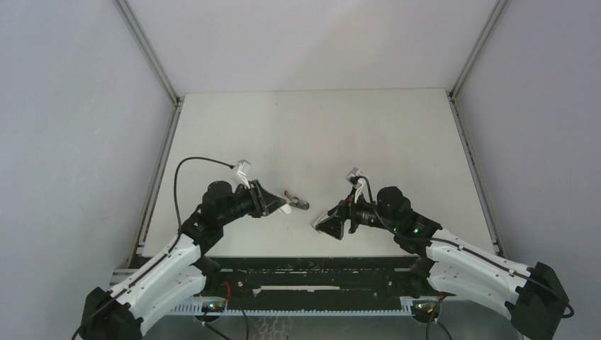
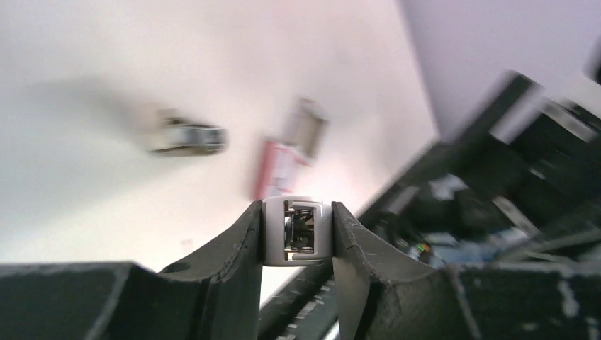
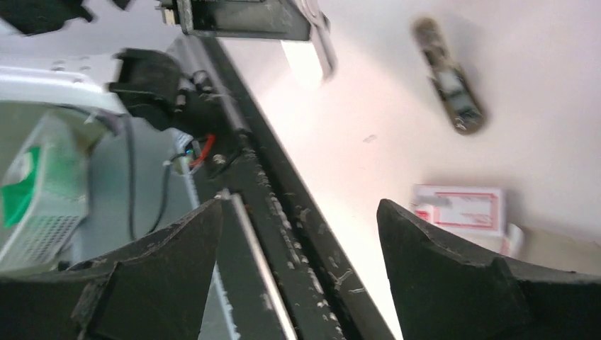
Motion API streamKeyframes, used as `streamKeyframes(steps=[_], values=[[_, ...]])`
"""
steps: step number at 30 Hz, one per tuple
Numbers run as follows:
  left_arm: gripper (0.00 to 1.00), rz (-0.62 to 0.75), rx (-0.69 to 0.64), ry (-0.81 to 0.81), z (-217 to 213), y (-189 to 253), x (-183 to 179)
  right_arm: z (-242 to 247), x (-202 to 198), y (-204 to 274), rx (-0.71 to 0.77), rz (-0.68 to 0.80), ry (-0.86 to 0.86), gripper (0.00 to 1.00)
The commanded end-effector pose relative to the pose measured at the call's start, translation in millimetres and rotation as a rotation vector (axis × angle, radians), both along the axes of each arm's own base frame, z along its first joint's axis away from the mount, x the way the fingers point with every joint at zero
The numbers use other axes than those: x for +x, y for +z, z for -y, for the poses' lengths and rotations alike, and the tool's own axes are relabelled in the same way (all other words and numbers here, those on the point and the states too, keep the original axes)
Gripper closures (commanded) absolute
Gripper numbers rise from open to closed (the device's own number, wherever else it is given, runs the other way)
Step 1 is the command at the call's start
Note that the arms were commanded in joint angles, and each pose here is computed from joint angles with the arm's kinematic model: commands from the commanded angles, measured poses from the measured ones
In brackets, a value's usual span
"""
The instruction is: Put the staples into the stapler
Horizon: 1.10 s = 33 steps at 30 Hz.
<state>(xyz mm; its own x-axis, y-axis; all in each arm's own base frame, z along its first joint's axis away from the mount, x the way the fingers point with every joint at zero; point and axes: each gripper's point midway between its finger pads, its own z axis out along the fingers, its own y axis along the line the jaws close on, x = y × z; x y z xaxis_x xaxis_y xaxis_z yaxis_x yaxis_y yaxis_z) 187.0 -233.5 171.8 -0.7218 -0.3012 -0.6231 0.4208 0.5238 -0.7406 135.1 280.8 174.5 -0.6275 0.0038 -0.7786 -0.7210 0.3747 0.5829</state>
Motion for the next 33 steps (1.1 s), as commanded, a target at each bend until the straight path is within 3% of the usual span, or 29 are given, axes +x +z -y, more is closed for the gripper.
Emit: streamKeyframes(steps=[1,16,18,22,25,33], values=[[0.98,-0.136,0.225,0.244,-59,-52,37,30,31,-21,-0.177,0.030,-0.204,0.21],[0.88,-0.295,0.419,0.259,-84,-118,61,42,39,-45,-0.276,0.017,-0.271,0.23],[0.79,-0.304,0.432,0.257,-85,-122,62,42,39,-46,-0.276,0.018,-0.273,0.23],[0.50,-0.302,0.444,0.266,-86,-125,64,44,39,-47,-0.276,0.020,-0.281,0.23],[0.38,-0.278,0.449,0.285,-89,-120,67,45,39,-47,-0.273,0.024,-0.286,0.23],[0.30,-0.111,0.430,0.332,-95,-80,80,51,39,-41,-0.256,0.057,-0.304,0.23]])
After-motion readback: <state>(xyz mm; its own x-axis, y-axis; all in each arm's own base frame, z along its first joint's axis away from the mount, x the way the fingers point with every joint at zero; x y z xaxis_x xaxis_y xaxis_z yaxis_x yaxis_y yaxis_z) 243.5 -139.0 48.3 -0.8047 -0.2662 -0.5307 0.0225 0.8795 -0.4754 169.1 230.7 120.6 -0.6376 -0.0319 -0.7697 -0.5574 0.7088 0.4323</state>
